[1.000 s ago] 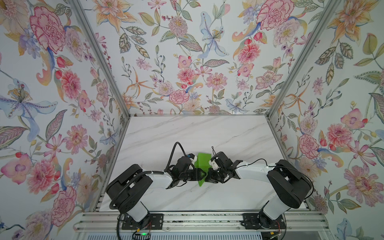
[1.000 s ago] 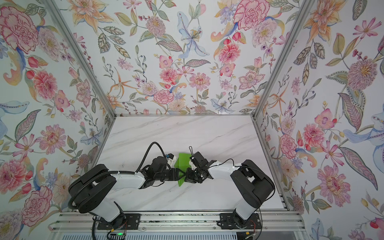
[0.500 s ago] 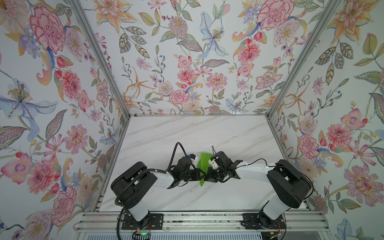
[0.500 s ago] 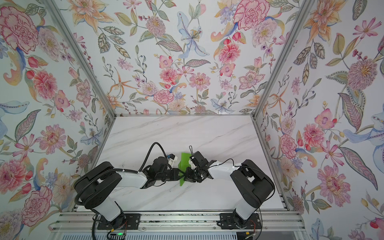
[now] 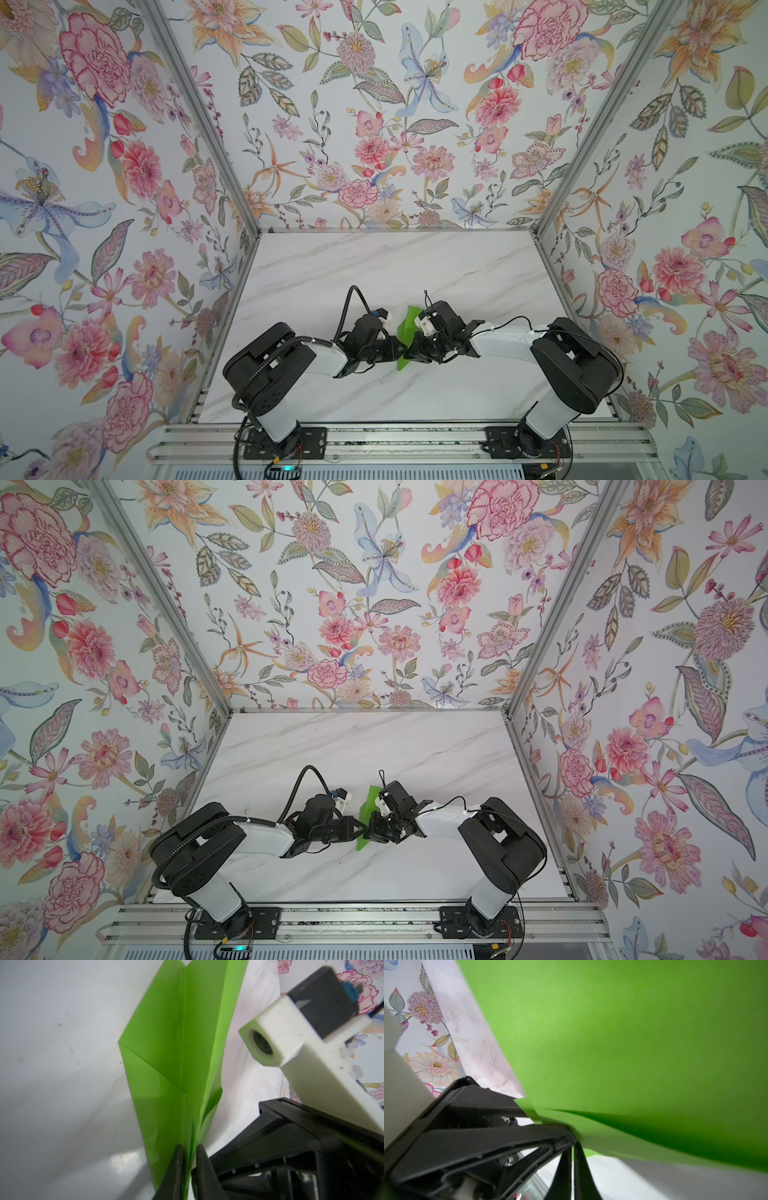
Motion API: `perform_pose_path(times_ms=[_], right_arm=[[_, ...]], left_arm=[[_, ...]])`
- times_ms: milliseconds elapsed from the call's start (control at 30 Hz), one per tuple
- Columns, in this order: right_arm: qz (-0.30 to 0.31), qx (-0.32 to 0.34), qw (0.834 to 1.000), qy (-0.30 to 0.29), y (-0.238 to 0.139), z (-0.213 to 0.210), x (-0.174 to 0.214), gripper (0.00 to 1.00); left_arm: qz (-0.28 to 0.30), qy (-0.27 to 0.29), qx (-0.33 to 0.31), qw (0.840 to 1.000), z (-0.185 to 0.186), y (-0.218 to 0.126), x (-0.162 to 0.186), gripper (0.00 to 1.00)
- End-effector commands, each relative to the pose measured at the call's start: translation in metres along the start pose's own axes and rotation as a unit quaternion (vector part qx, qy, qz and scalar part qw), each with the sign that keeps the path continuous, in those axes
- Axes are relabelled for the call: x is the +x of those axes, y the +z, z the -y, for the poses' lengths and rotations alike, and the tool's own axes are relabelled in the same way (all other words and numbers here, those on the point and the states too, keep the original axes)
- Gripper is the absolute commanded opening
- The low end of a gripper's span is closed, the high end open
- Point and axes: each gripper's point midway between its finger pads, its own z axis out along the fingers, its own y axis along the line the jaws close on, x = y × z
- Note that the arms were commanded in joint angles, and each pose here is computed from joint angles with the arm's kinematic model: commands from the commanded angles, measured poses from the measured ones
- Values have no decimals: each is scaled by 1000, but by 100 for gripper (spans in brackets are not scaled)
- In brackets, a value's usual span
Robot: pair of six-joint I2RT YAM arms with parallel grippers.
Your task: Fold a paper plane with a square sheet of paper (fold left side to right side)
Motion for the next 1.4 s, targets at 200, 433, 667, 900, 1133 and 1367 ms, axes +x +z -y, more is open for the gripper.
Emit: perform_pose_path(times_ms=[200,433,667,900,1133,1367], right_arm=[[-11,13,1000,23,17,15,-4,7],[-24,19,999,27,23,19,1,7],[-31,21,999,26,26,20,4,6],[-32,20,999,23,26,18,4,6],[-31,19,999,21,25,16,4,6],[-33,19,999,19,25,17,5,6]], left_arm=[[0,-14,-25,1000,-19,-4,4,30],[2,28,-63,998,-26,-13,-11,37],[-49,111,-92,988,-22,-11,-23,34],[-82,143,-104,981,-22,-11,-27,30],[-83,136,-116,980,-29,-11,-30,23],[-80,131,-106,982,-29,-10,-32,10]])
